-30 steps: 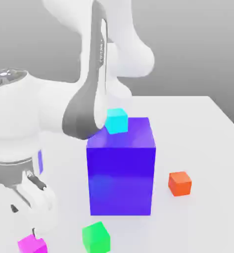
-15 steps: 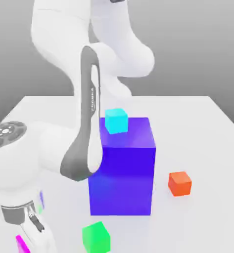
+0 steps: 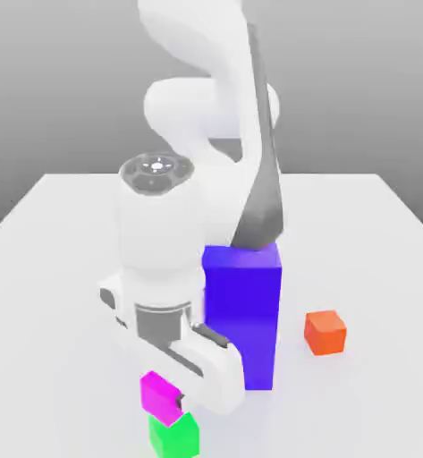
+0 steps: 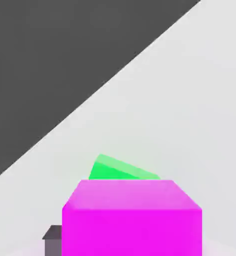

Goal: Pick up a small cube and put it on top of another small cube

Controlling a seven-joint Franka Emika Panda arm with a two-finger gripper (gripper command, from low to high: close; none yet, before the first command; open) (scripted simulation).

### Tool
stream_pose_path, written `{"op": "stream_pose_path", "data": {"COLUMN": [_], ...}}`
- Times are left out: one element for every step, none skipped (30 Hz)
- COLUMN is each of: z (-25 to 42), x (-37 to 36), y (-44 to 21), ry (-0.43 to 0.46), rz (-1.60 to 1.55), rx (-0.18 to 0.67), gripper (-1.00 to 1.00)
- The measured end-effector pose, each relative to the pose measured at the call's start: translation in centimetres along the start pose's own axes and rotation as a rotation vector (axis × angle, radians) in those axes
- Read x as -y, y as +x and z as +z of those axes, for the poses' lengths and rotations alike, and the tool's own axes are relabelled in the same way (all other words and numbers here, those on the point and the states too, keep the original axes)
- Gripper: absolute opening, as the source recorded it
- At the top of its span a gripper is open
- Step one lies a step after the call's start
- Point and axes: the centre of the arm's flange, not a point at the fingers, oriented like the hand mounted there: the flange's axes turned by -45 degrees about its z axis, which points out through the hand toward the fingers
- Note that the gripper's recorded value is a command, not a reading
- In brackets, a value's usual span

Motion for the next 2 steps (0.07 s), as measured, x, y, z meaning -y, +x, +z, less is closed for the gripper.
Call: {"op": "stream_pose_path", "data": {"z": [0.00,0.00], "x": [0.00,0.00], "y": [0.00,0.00], "ry": [0.000,0.000], "rz": [0.000,0.000], "rx": [0.000,0.000], "gripper": [1.00,1.00]}}
